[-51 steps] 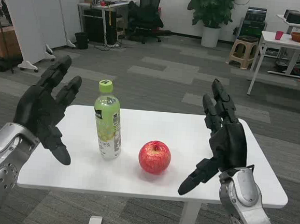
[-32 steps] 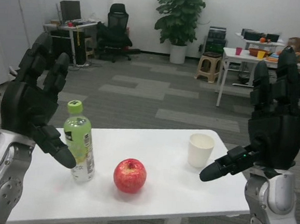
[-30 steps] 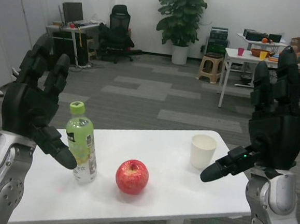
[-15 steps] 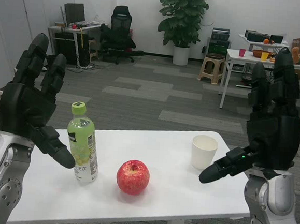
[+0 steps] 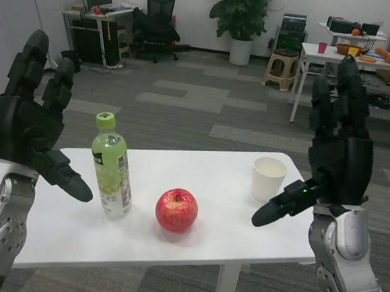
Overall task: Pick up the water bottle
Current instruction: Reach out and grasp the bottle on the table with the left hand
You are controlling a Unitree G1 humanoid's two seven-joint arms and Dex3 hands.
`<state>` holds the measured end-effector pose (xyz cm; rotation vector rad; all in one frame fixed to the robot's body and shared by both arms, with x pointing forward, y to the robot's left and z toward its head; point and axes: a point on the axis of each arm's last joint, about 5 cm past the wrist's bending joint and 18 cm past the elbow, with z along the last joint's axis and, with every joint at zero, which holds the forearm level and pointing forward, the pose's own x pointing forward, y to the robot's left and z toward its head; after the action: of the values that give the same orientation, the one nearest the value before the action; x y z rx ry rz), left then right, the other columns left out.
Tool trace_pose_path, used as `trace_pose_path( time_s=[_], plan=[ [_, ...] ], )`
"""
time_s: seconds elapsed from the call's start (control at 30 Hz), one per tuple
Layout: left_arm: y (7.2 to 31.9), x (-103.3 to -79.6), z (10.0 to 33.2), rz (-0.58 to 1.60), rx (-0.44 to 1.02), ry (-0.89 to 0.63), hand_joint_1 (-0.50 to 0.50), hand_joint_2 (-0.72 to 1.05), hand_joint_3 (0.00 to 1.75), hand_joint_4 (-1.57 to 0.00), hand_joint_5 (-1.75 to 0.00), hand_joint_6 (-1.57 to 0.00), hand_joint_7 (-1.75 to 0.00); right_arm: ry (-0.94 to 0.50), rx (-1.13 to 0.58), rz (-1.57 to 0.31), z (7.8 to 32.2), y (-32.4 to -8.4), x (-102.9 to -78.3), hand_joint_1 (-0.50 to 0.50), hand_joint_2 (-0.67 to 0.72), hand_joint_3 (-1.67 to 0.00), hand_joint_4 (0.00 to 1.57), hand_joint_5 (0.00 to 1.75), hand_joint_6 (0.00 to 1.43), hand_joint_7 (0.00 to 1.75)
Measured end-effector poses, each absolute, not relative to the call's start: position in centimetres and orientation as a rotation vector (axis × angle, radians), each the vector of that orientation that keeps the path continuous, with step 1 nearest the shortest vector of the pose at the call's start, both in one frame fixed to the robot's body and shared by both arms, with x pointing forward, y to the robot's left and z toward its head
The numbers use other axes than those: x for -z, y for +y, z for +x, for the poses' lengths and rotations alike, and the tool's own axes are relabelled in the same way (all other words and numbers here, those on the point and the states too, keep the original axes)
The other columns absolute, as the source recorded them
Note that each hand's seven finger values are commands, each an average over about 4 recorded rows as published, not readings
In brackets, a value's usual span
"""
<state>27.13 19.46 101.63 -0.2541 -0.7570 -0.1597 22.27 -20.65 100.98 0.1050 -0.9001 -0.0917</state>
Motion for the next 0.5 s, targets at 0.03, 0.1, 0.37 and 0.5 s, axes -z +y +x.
trace_pose_path(
  time_s=[0.03, 0.1, 0.37, 0.5],
  plan=[
    [19.6, -101.5, 27.1, -0.255, 0.153, -0.749, -0.48, -0.59, 0.09, 0.00, 0.00, 0.00, 0.00, -0.890, 0.086, 0.105, 22.4, -20.5, -100.9, -0.46, 0.53, 0.00, 0.00, 0.00, 0.00, 0.00],
    [19.9, -101.2, 27.0, -0.256, 0.140, -0.734, -0.48, -0.57, 0.09, 0.00, 0.00, 0.00, 0.00, -0.872, 0.072, 0.104, 22.5, -20.3, -100.6, -0.46, 0.53, 0.00, 0.00, 0.00, 0.00, 0.00],
    [20.3, -100.7, 27.1, -0.249, 0.122, -0.677, -0.48, -0.55, 0.09, 0.00, 0.00, 0.00, 0.00, -0.836, 0.049, 0.102, 22.8, -19.9, -100.1, -0.46, 0.53, 0.00, 0.00, 0.00, 0.00, 0.00],
    [20.6, -100.0, 27.4, -0.247, 0.120, -0.607, -0.48, -0.57, 0.09, 0.00, 0.00, 0.00, 0.00, -0.829, 0.048, 0.102, 22.9, -19.9, -100.0, -0.46, 0.53, 0.00, 0.00, 0.00, 0.00, 0.00]
  ],
)
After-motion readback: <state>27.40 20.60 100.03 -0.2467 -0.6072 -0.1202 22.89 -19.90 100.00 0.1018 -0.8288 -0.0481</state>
